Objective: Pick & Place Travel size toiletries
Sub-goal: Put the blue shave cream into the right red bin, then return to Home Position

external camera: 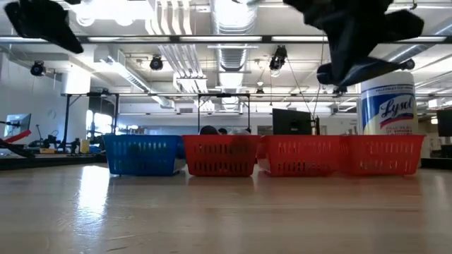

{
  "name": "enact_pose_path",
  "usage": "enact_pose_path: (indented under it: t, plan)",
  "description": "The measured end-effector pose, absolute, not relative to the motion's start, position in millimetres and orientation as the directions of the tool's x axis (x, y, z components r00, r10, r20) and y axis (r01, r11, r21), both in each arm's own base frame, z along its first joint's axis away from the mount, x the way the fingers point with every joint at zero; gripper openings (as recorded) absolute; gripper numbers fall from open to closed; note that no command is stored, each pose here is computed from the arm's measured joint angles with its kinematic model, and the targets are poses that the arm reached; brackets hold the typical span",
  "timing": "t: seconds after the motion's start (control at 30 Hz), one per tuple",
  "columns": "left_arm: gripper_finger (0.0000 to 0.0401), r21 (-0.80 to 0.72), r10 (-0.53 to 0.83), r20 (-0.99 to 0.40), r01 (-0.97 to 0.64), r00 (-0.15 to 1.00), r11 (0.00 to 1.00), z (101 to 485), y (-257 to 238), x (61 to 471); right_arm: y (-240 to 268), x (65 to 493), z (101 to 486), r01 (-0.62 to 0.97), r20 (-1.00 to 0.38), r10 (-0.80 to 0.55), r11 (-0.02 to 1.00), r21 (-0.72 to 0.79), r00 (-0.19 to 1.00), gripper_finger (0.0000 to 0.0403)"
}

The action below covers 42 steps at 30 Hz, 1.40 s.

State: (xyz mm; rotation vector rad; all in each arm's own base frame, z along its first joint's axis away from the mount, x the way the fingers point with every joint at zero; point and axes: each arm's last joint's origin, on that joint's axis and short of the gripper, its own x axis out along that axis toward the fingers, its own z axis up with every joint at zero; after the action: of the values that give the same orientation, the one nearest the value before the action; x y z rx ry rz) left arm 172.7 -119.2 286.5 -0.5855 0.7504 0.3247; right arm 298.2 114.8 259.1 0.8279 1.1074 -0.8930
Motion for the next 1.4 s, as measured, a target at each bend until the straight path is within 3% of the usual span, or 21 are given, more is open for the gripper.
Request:
enact_pose_path:
  t: [0.1, 0.27, 0.43, 0.63, 0.83, 1.07, 1.3, 1.4]
  plan:
    - [0.0383, -0.371, 0.064, -0.623, -0.366, 0.78, 0.853, 285.5, -107.4, 163.1, 76.3, 273.4, 264.2, 0.946, -0.959, -0.216, 0.305, 0.113, 0.184, 0.0034]
    - [0.0383, -0.311, 0.056, -0.372, -0.182, 0.927, 0.933, 284.1, -82.2, 158.1, 22.1, 246.1, 239.9, 0.974, -0.966, -0.23, 0.217, 0.067, 0.118, 0.004]
    - [0.0383, -0.269, 0.198, -0.21, -0.251, 0.958, 0.93, 261.2, -44.0, 151.3, -13.9, 238.0, 215.6, 0.973, -0.958, -0.242, 0.208, 0.103, 0.153, 0.0051]
    - [0.0383, -0.399, 0.167, -0.18, -0.227, 0.969, 0.889, 226.1, -20.8, 132.1, -27.7, 230.1, 197.8, 0.974, -0.968, -0.226, 0.217, 0.063, 0.113, 0.0067]
    - [0.0383, -0.495, 0.196, -0.134, -0.237, 0.971, 0.836, 210.8, -16.2, 119.5, -25.2, 223.3, 192.4, 0.979, -0.97, -0.221, 0.194, 0.061, 0.105, 0.011]
    - [0.0383, -0.428, 0.2, -0.15, -0.246, 0.968, 0.87, 191.5, -15.1, 115.5, -10.9, 229.0, 223.9, 0.956, -0.948, -0.199, 0.208, 0.207, 0.248, 0.0181]
    - [0.0383, -0.404, 0.205, -0.205, -0.273, 0.957, 0.873, 170.4, -14.2, 114.6, 2.1, 238.2, 264.5, 0.915, -0.847, -0.364, 0.261, 0.307, 0.388, 0.0227]
    - [0.0383, -0.414, 0.202, -0.186, -0.263, 0.962, 0.871, 154.5, -12.9, 108.1, 2.4, 241.2, 275.4, 0.903, -0.831, -0.369, 0.274, 0.33, 0.416, 0.024]
